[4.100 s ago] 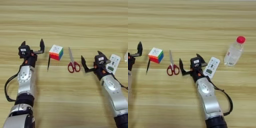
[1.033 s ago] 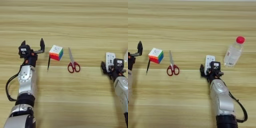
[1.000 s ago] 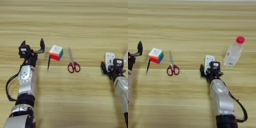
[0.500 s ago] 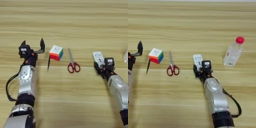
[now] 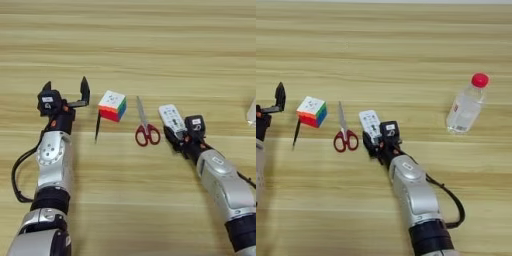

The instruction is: Move the objects on the table

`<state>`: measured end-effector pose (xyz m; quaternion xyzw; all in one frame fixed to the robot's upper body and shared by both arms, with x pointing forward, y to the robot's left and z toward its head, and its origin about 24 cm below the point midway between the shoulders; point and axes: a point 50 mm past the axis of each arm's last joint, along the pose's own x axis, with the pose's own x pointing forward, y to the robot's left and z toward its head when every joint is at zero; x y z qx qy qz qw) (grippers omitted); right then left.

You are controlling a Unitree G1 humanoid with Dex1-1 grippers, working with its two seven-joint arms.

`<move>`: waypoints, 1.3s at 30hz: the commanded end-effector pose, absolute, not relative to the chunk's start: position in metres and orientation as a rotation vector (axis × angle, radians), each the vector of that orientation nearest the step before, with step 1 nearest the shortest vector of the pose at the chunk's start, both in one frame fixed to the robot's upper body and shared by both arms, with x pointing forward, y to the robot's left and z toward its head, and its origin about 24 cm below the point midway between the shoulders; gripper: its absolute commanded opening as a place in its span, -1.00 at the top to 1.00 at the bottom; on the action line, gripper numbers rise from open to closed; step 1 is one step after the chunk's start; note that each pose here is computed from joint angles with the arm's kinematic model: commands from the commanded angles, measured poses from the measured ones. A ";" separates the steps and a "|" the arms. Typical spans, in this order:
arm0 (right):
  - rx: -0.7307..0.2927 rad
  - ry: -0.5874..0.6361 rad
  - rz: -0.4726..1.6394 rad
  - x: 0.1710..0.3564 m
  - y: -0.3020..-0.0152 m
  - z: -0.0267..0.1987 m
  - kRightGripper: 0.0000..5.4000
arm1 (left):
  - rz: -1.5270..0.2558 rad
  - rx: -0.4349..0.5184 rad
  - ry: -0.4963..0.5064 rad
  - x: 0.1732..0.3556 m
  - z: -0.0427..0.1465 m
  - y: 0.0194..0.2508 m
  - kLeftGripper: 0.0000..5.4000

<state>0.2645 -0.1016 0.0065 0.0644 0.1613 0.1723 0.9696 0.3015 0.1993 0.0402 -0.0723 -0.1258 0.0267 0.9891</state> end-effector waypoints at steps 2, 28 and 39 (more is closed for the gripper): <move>0.108 0.466 0.352 0.249 -0.101 -0.022 -0.07 | 0.045 -0.132 -0.248 0.302 0.039 0.197 -1.00; -0.085 -0.147 0.284 0.277 -0.124 0.065 -0.99 | 0.014 -0.039 -0.217 0.302 0.027 0.180 -1.00; -0.204 -0.430 0.062 0.286 -0.176 0.131 -0.99 | 0.014 -0.038 -0.221 0.302 0.027 0.181 -1.00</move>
